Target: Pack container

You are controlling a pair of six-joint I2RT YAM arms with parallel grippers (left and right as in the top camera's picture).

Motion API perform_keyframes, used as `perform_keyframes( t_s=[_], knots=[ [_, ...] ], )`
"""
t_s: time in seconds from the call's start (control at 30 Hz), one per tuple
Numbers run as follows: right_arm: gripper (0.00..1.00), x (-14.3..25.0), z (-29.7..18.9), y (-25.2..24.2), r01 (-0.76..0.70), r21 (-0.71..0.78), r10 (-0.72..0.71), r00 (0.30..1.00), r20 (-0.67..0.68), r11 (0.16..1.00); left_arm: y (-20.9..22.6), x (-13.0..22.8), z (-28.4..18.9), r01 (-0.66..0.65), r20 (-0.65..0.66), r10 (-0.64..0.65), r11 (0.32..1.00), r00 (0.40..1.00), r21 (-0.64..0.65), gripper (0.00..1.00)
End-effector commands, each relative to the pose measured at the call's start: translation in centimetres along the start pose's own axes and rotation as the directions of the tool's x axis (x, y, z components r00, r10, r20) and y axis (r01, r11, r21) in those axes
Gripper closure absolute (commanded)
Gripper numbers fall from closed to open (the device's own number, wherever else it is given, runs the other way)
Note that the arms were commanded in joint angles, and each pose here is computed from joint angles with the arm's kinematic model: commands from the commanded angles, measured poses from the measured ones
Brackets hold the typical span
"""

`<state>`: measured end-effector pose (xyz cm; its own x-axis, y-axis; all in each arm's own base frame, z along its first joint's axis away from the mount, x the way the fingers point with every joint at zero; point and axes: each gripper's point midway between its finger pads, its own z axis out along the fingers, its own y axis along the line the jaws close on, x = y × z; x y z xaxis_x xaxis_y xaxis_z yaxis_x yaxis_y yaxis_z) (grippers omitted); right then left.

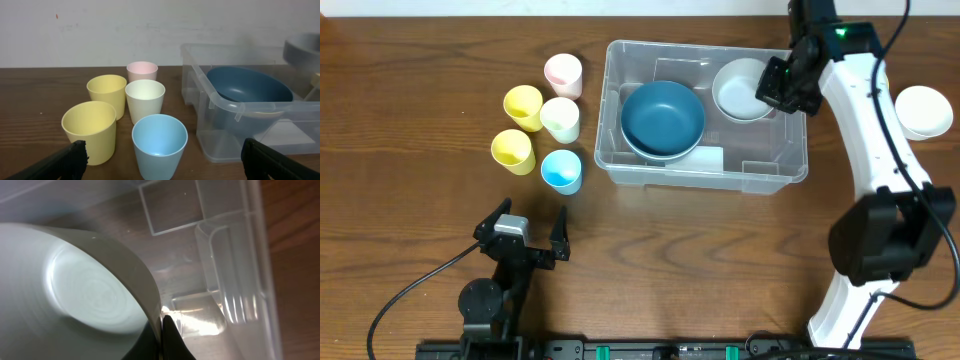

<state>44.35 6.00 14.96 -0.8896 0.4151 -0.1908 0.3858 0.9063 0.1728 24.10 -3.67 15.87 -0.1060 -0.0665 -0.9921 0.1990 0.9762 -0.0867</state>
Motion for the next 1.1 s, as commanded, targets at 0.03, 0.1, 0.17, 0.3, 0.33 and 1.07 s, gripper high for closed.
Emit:
perform_keyframes(
  t_s=[0.03,0.1,0.17,0.3,0.33,1.07],
  knots=[
    [0.99,-0.2,2.2,0.0,-0.025,0.023,0.026,1.0,-0.018,0.999,0.3,1.6,0.1,0.002,-0.038,-0.002,1.0,0.999,-0.008,0.02],
    [0.99,-0.4,2.9,0.1,-0.029,0.025,0.03,0.999,-0.021,0.999,0.3,1.6,0.1,0.002,-0.038,-0.002,1.0,0.999,-0.008,0.02],
    [0.99,-0.6,3.6,0.1,-0.033,0.026,0.033,0.999,-0.022,0.999,0.3,1.6,0.1,0.002,-0.038,-0.002,1.0,0.999,-0.008,0.02],
    [0.99,-0.7,4.9,-0.1,-0.036,0.042,0.038,0.999,-0.026,0.998,0.3,1.6,0.1,0.002,-0.038,-0.002,1.0,0.999,-0.008,0.02],
    [0.99,-0.8,5.1,0.0,-0.036,0.042,0.037,0.999,-0.026,0.998,0.3,1.6,0.1,0.002,-0.038,-0.002,1.0,0.999,-0.008,0.02],
    [0.9,-0.2,10.7,-0.7,-0.044,0.083,0.052,0.994,-0.095,0.996,0.3,1.6,0.1,0.002,-0.038,-0.002,1.0,0.999,-0.008,0.02]
  ],
)
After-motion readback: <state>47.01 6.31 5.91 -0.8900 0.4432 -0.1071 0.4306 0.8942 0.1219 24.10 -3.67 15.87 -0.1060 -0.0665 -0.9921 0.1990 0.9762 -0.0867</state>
